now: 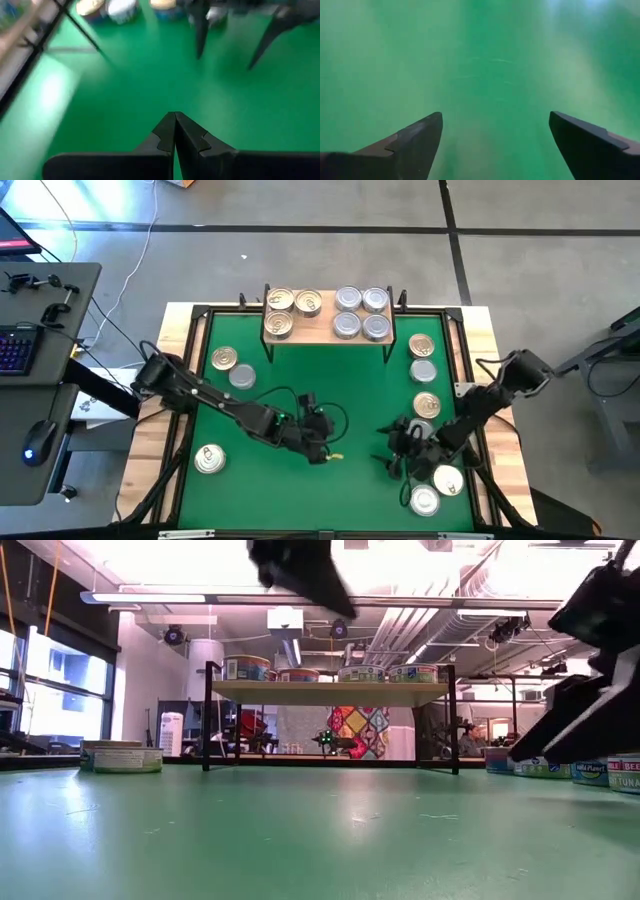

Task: Stack canned seafood by type on shelf
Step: Put the blue tuna can on the shelf aligned with the other blue tuna can

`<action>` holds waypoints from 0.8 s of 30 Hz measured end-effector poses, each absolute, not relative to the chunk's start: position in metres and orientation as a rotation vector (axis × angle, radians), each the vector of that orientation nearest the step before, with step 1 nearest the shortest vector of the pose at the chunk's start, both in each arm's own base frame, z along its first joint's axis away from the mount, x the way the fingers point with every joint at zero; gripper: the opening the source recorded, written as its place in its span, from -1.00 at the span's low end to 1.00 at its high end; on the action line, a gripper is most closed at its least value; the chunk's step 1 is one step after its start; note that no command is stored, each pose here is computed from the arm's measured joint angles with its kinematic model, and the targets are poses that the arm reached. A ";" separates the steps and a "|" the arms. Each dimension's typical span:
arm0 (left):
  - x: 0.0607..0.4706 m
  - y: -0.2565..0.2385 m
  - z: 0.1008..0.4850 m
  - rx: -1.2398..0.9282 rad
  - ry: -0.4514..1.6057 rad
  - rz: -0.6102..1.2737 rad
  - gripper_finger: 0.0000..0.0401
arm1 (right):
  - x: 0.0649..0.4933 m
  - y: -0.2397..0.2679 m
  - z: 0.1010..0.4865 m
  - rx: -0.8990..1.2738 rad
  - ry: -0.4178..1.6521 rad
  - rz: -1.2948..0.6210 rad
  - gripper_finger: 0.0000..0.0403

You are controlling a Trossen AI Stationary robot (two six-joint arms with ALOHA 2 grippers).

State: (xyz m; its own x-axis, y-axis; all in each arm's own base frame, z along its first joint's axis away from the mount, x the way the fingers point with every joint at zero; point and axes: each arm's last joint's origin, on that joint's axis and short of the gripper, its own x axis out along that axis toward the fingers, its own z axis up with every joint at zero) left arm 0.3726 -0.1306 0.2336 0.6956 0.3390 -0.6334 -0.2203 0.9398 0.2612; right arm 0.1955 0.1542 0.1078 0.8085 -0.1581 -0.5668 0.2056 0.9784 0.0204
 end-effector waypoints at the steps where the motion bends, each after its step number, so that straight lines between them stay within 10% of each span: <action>1: 0.371 -0.128 0.224 0.152 0.742 0.323 -1.00 | 0.198 0.155 0.109 0.052 0.600 -0.145 0.75; 12: 0.279 -0.152 0.210 -0.223 1.155 0.367 -1.00 | 0.225 0.137 0.119 -0.026 0.553 -0.043 0.20; 24: 0.158 -0.221 0.201 -0.580 1.519 0.785 -1.00 | 0.235 0.124 0.119 0.024 0.527 -0.102 0.05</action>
